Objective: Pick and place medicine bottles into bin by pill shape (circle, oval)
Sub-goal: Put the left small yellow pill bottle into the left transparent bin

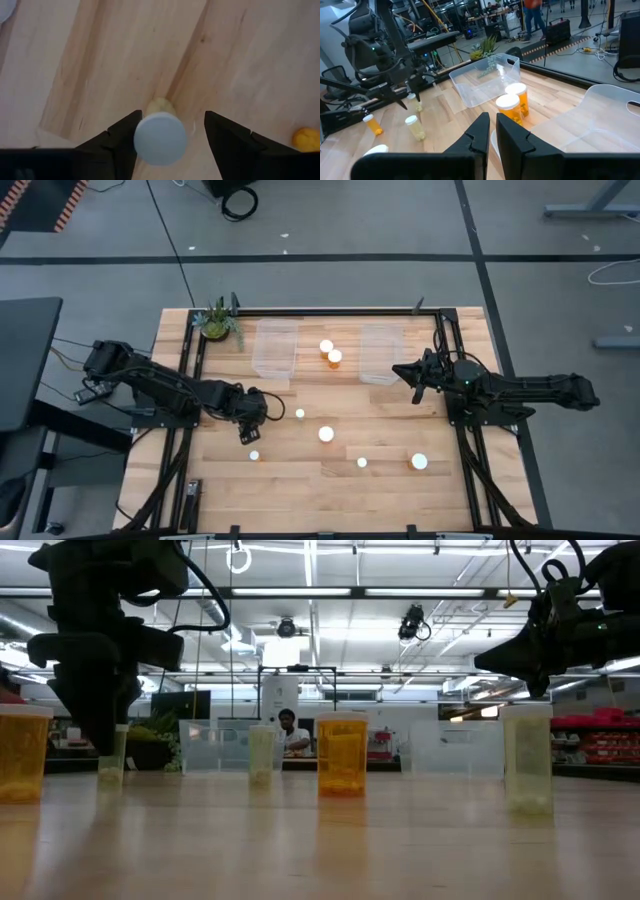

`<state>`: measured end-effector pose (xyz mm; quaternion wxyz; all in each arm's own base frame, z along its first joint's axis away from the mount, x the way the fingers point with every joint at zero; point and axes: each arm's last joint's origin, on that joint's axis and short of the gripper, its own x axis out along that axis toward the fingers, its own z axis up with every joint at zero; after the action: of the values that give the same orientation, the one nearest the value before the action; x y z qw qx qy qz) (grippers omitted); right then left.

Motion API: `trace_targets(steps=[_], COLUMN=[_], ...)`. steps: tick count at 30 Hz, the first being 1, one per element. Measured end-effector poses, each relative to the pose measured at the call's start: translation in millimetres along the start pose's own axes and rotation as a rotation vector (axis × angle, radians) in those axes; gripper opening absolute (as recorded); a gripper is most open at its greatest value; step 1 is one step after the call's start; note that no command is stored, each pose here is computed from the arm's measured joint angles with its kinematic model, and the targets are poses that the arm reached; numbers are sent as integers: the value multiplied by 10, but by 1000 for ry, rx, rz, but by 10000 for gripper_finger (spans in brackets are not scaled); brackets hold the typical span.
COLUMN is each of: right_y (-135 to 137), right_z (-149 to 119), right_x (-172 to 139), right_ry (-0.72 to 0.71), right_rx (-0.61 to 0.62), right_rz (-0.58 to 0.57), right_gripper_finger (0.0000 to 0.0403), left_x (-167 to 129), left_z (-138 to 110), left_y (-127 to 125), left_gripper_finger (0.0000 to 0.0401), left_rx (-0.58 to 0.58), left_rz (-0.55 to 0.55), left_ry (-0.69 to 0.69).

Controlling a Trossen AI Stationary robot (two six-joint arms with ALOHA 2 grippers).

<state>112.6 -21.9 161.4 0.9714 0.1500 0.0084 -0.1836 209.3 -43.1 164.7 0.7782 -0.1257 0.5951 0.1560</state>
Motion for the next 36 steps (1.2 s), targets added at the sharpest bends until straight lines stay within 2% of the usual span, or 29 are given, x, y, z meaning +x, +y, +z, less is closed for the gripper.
trace_targets(steps=[20, 29, 36], right_y=[0, 0, 0], right_z=[0, 0, -1], right_x=[0, 0, 0], right_ry=[0, 0, 1], right_rx=[0, 0, 0], right_rz=[0, 0, 0], right_gripper_finger=[39, 39, 39], left_x=[3, -114, -273], left_z=[9, 189, 482], left_y=[15, 69, 251], left_gripper_finger=[115, 124, 115], left_rx=[8, 9, 16], left_rz=[1, -2, -4], left_ry=[2, -24, -79])
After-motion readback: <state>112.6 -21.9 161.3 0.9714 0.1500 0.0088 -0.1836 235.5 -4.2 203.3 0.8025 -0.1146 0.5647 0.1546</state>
